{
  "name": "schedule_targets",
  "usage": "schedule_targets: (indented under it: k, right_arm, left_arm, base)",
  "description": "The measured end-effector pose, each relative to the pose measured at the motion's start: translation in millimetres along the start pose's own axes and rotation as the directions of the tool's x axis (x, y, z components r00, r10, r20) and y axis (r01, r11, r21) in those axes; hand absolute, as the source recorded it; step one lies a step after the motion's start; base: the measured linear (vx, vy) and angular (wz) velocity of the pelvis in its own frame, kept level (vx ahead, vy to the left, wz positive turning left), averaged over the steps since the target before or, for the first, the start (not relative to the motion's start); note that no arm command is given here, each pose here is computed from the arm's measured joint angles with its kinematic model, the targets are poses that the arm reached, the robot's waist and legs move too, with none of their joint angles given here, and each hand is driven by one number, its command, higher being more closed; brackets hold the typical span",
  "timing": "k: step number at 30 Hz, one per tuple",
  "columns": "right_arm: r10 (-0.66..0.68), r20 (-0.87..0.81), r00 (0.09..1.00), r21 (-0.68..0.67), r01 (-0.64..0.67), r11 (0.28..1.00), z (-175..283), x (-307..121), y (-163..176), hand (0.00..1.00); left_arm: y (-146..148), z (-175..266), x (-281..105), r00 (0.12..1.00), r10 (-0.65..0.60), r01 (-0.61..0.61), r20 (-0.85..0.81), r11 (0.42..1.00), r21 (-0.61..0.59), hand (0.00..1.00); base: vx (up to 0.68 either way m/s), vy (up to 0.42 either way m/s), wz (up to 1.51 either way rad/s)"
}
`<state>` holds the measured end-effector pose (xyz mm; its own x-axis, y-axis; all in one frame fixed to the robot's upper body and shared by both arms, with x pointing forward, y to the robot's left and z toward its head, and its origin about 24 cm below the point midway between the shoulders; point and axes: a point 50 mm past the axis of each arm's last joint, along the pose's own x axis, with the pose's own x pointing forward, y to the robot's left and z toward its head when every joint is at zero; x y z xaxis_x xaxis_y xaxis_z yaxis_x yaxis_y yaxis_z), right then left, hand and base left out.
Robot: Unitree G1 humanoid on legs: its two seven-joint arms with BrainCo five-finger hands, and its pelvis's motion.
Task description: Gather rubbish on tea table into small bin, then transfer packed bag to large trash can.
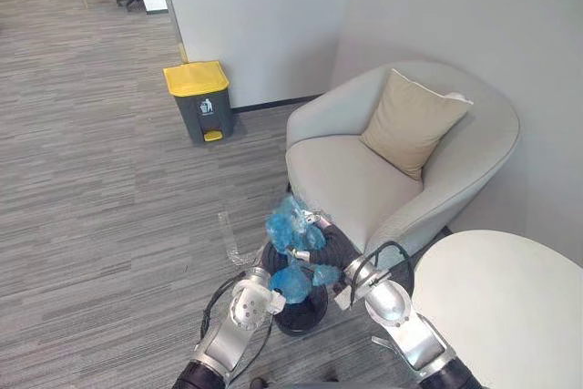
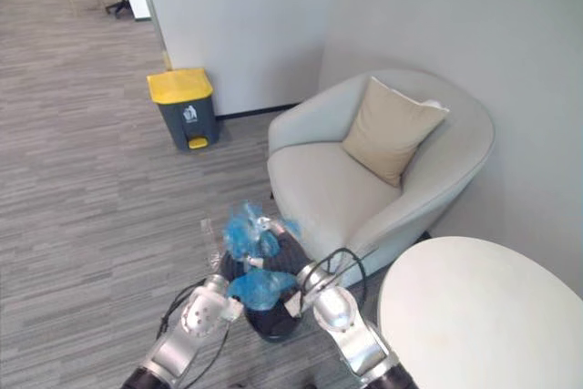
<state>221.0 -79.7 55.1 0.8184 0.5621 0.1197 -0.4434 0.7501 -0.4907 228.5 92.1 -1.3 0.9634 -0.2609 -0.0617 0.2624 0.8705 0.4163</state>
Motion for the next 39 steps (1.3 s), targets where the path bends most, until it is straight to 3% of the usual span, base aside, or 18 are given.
schedule_targets:
  k: [6, 10, 15, 19, 26, 39]
  right_arm:
    - [-0.06, -0.049, 0.997, -0.19, 0.05, 0.98, -13, -8, -12, 0.0]
    - [-0.118, -0.056, 0.991, -0.214, 0.103, 0.971, -16, -11, -20, 0.0]
    - [-0.265, -0.134, 0.955, -0.142, 0.246, 0.959, -27, -25, -26, 0.0]
    - [-0.35, -0.354, 0.867, 0.0, 0.375, 0.927, -63, -40, -22, 0.0]
    - [-0.305, -0.686, 0.661, 0.12, 0.515, 0.849, -123, -83, -3, 0.0]
    - [-0.142, -0.879, 0.456, 0.163, 0.565, 0.809, -160, -124, 34, 0.0]
  left_arm:
    - [11, -11, -10, 0.997, 0.06, -0.062, -0.051, 0.997, -0.034, 1.0]
    - [14, -15, -13, 0.995, 0.077, -0.079, -0.071, 0.996, -0.036, 1.0]
    - [23, -29, -25, 0.98, 0.138, -0.15, -0.145, 0.986, -0.072, 1.0]
    - [29, -54, -38, 0.942, 0.192, -0.24, -0.275, 0.959, -0.15, 1.0]
    - [34, -112, -81, 0.797, 0.202, -0.366, -0.569, 0.912, -0.188, 1.0]
    - [14, -157, -131, 0.6, 0.107, -0.404, -0.793, 0.896, -0.185, 1.0]
  base:
    - [0.01, 0.002, 0.04]
    - [0.0, 0.0, 0.0]
    - [0.0, 0.0, 0.0]
    - [-0.01, 0.017, 0.12]
    - [0.0, 0.011, 0.04]
    - [0.01, 0.0, 0.0]
